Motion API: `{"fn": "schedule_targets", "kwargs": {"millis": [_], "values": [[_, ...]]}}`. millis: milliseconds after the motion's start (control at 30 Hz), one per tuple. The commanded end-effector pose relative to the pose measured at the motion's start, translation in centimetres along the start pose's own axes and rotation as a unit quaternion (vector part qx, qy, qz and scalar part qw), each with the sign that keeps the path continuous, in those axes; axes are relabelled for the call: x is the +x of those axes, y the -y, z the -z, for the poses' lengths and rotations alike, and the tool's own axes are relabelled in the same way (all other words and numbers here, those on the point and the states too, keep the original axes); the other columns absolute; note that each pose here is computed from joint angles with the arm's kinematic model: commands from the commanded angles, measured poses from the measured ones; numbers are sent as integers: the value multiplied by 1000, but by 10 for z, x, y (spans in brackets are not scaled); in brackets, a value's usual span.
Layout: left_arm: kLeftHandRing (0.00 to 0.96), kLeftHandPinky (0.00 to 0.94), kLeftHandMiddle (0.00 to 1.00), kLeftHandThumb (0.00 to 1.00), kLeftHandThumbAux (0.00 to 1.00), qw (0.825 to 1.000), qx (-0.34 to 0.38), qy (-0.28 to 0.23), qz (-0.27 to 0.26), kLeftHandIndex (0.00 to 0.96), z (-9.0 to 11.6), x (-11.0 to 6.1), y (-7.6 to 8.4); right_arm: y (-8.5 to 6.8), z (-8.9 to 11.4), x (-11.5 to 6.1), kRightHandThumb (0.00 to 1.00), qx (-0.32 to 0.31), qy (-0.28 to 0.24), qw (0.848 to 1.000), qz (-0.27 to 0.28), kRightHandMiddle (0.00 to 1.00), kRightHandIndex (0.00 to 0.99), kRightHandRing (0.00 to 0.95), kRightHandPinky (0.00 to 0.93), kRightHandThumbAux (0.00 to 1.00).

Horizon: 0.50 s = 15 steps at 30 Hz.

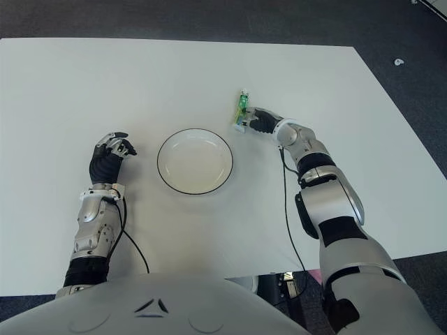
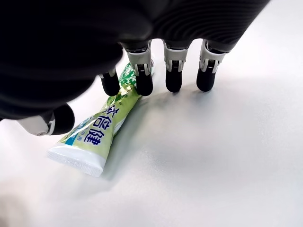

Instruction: Put the toothpaste on the table into the plate.

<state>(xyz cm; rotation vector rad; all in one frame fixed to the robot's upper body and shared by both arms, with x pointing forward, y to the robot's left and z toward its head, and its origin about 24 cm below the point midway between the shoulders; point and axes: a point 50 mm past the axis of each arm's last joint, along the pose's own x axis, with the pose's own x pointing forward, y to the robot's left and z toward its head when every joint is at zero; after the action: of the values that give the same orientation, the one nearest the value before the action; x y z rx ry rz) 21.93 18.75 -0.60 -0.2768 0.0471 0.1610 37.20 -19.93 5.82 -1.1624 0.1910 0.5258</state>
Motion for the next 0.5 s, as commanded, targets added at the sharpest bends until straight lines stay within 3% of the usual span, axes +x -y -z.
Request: {"fn": "schedule_targets", "kwargs": {"millis": [33, 233, 500], "values": [[594, 539, 616, 716, 717, 991, 2, -126, -54, 436, 41, -25, -18, -34, 1, 1, 635, 12, -1, 997, -82, 0, 0, 0, 0, 253], [599, 543, 619, 717, 717, 991, -6, -128, -48, 436, 41, -22, -19, -53, 0, -1, 599, 12, -2, 989, -147, 0, 0, 0, 0, 281], [602, 557, 621, 716, 716, 990, -10, -131, -55, 436, 42, -20, -18, -51, -4, 0, 560, 29, -13, 991, -131, 0, 0, 0, 15, 315]]}}
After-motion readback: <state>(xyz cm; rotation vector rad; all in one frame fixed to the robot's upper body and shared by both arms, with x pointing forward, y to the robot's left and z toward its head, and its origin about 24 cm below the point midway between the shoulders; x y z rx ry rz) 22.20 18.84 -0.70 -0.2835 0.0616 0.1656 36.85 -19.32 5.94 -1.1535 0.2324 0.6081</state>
